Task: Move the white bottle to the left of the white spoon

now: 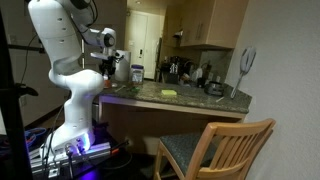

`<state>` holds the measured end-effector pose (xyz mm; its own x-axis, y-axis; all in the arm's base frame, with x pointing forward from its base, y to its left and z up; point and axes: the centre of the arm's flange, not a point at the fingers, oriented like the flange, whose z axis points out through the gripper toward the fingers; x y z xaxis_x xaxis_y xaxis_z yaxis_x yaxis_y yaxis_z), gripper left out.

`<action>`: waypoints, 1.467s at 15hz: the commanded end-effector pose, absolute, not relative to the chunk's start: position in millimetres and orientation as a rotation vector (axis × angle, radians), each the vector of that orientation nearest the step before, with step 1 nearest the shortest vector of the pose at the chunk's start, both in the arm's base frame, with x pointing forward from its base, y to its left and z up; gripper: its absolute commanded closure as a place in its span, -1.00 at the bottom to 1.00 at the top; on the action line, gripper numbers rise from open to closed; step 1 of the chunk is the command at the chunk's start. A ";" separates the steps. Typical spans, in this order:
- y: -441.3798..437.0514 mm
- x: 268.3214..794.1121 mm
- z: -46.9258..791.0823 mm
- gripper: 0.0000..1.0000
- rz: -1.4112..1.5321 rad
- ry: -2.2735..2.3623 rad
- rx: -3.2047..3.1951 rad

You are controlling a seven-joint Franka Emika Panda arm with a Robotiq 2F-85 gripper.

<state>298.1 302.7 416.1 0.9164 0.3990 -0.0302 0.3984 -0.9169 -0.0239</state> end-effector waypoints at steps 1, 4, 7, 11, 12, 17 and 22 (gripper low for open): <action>294.5 287.8 407.8 0.42 0.087 -0.536 -3.130; 293.1 285.3 408.5 0.42 0.098 -0.457 -3.177; 291.9 282.3 406.6 -0.72 0.114 -0.414 -3.207; 291.3 280.3 400.3 -1.00 0.098 -0.356 -3.224; 291.6 280.4 399.1 -1.00 0.087 -0.341 -3.217; 297.1 284.0 397.8 -1.00 -0.001 -0.333 -3.143; 296.2 284.7 398.4 -1.00 -0.038 -0.256 -3.174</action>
<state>289.8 302.7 404.2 0.9772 0.2121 0.0067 0.2118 -0.9770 0.0261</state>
